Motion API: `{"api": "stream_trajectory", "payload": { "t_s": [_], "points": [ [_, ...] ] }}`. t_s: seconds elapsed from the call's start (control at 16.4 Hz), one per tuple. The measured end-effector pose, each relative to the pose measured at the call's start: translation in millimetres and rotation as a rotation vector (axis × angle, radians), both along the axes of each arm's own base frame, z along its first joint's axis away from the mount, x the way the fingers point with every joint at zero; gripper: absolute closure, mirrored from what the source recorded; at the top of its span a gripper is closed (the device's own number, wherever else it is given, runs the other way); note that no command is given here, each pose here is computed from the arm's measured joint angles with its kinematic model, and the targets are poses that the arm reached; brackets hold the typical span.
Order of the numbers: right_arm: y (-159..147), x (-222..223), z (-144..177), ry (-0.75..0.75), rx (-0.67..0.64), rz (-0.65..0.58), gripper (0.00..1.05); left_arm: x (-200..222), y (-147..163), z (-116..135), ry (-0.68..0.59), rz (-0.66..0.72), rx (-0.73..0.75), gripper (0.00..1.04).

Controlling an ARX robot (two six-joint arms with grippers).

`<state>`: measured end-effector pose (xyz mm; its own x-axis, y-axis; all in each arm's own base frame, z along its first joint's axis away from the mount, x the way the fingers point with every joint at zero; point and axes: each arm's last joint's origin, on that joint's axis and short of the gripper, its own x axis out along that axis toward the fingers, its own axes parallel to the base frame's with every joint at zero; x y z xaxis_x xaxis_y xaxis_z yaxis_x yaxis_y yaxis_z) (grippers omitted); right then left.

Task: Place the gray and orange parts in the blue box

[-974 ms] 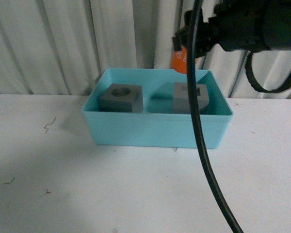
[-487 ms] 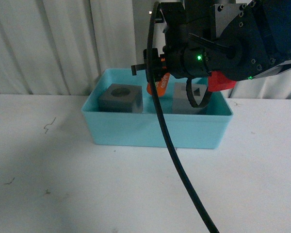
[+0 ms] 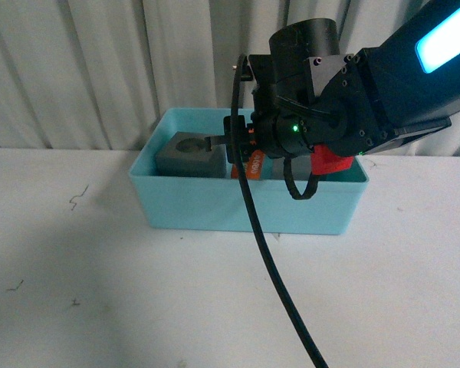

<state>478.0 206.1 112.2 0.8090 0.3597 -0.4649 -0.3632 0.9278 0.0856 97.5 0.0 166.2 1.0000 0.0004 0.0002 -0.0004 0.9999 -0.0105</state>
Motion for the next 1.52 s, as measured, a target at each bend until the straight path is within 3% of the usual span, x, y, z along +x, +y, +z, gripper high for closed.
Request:
{"api": "stream_trajectory", "payload": {
  "t_s": [0.24,0.37,0.61,0.85,1.04,1.16,1.34,1.46,1.52],
  "points": [
    [0,3,-14,0.048,0.0,-0.029,0.57,0,0,0,0.0,0.0,0.0,0.07],
    [0,3,-19,0.061,-0.004,-0.03,0.35,0,0,0,0.0,0.0,0.0,0.07],
    [-1,1,-14,0.026,0.023,-0.034,0.04,0,0,0,0.0,0.0,0.0,0.07],
    [-14,-18,23,-0.061,0.058,-0.036,0.06,0,0,0,0.0,0.0,0.0,0.07],
    [-50,-67,100,-0.23,0.111,-0.056,0.06,0,0,0,0.0,0.0,0.0,0.07],
    [-91,-130,136,-0.302,0.101,-0.14,0.06,0,0,0,0.0,0.0,0.0,0.07],
    [-144,-264,114,-0.122,0.006,-0.347,0.06,0,0,0,0.0,0.0,0.0,0.07],
    [-133,-342,91,-0.009,0.019,-0.357,0.06,0,0,0,0.0,0.0,0.0,0.07],
    [-122,-352,89,0.004,0.026,-0.343,0.06,0,0,0,0.0,0.0,0.0,0.07]
  ]
}}
